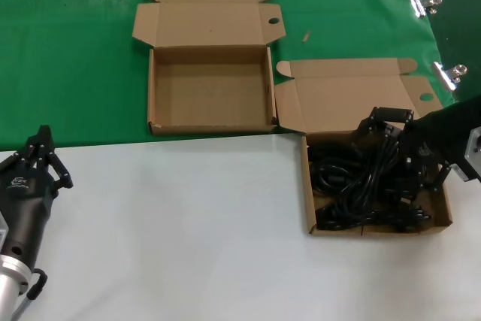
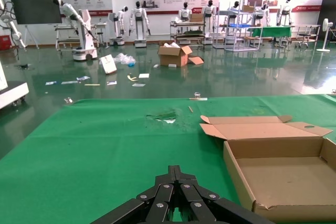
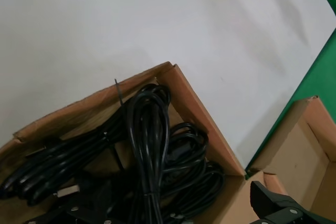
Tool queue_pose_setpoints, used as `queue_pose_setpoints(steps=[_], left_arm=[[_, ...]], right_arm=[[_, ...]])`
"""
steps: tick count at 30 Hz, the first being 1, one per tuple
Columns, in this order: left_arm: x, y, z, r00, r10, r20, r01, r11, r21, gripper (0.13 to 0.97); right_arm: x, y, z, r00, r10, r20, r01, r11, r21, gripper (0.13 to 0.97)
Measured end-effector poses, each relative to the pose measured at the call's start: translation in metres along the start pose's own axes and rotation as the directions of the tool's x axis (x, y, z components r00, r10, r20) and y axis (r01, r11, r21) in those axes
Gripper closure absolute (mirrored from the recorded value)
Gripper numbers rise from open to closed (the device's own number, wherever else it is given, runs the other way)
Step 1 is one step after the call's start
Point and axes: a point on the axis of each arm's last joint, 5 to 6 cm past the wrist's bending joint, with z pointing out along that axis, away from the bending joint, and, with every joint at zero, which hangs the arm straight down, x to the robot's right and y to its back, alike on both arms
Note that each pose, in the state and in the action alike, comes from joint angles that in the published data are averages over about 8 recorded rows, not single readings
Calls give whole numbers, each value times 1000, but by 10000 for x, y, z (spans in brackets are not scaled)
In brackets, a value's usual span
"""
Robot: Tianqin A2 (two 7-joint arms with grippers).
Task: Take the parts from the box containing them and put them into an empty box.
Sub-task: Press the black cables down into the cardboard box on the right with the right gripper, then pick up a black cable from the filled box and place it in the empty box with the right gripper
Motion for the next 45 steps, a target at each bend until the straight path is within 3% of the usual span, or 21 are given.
queue_pose_setpoints(steps=[4, 12, 16, 25, 33, 45], left_arm=[[0, 0, 0, 1000, 0, 0, 0, 1000, 0, 957], [0, 0, 0, 1000, 0, 0, 0, 1000, 0, 957], [0, 0, 0, 1000, 0, 0, 0, 1000, 0, 957], [0, 0, 0, 1000, 0, 0, 0, 1000, 0, 957], [0, 0, 0, 1000, 0, 0, 0, 1000, 0, 957], [0, 0, 0, 1000, 0, 0, 0, 1000, 0, 957]], right_arm=[[-30, -6, 10, 1000, 3, 1, -3, 1000, 3, 130], [-91, -19, 19, 1000, 14, -4, -14, 1000, 6, 293], [-136, -24, 16, 1000, 27, -2, -27, 1000, 6, 293], [-208, -44, 4, 998, 61, -5, -61, 998, 19, 473], [-262, -56, -16, 997, 75, -7, -74, 997, 25, 689], [-409, -104, -18, 997, 79, 2, -79, 996, 38, 865]])
